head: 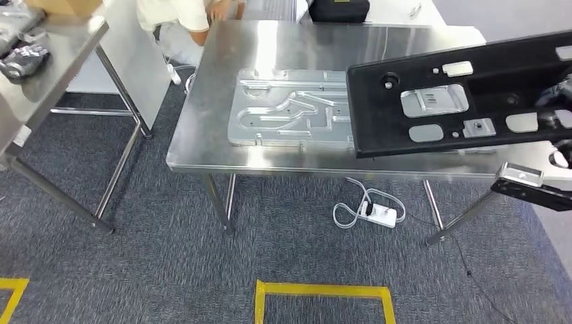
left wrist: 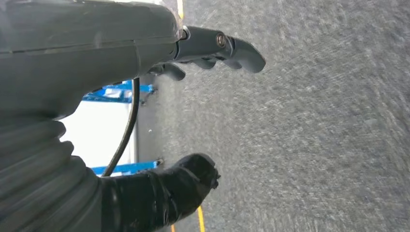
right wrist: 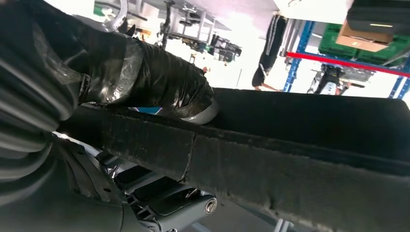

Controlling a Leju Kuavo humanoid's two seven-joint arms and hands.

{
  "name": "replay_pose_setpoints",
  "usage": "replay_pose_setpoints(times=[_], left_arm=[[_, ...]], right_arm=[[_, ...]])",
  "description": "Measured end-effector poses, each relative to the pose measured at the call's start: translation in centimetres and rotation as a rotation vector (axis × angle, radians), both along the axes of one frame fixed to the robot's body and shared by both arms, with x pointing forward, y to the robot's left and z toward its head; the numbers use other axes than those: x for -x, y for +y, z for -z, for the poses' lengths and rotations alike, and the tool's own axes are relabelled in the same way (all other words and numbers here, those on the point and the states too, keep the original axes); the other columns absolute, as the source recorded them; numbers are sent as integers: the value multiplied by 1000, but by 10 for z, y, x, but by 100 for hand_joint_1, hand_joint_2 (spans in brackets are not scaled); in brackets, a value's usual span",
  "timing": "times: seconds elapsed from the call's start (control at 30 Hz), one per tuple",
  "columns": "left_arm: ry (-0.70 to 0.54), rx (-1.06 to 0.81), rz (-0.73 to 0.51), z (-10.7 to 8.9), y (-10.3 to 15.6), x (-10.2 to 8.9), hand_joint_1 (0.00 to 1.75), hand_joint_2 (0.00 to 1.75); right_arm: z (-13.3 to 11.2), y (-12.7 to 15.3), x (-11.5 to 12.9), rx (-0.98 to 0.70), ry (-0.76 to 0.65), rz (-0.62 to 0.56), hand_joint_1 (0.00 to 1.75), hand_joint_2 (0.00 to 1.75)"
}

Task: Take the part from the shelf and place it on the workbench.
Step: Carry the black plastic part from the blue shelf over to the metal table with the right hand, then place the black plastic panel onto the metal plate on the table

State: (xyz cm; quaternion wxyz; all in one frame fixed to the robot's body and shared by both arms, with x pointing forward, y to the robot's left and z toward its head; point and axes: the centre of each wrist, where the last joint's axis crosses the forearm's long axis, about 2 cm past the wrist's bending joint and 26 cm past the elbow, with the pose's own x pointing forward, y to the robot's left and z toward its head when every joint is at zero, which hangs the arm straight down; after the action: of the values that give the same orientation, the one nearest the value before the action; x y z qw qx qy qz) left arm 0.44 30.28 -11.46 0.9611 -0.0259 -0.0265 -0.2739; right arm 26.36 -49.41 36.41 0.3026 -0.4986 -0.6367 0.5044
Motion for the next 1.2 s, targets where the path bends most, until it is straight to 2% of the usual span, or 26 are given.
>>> replay_pose_setpoints(times=[0.2,0.57,0.97,1.07,1.2], left_arm=[[-4,-3,0,0,0,-4,0,175],[-6,-8,0,0,2,-7,0,175],[5,-13,-2,0,3,-8,0,175],[7,-11,-5,0,3,-8,0,175],[6,-11,-11,-1,3,-10,0,175]], right_arm=[[14,-14,-1,1,59,68,175,175],[25,-23,-3,18,83,142,175,175],[67,-40,-10,-14,123,262,175,175],[77,-40,-14,-18,124,282,175,175],[104,-31,-21,-37,152,302,175,175]])
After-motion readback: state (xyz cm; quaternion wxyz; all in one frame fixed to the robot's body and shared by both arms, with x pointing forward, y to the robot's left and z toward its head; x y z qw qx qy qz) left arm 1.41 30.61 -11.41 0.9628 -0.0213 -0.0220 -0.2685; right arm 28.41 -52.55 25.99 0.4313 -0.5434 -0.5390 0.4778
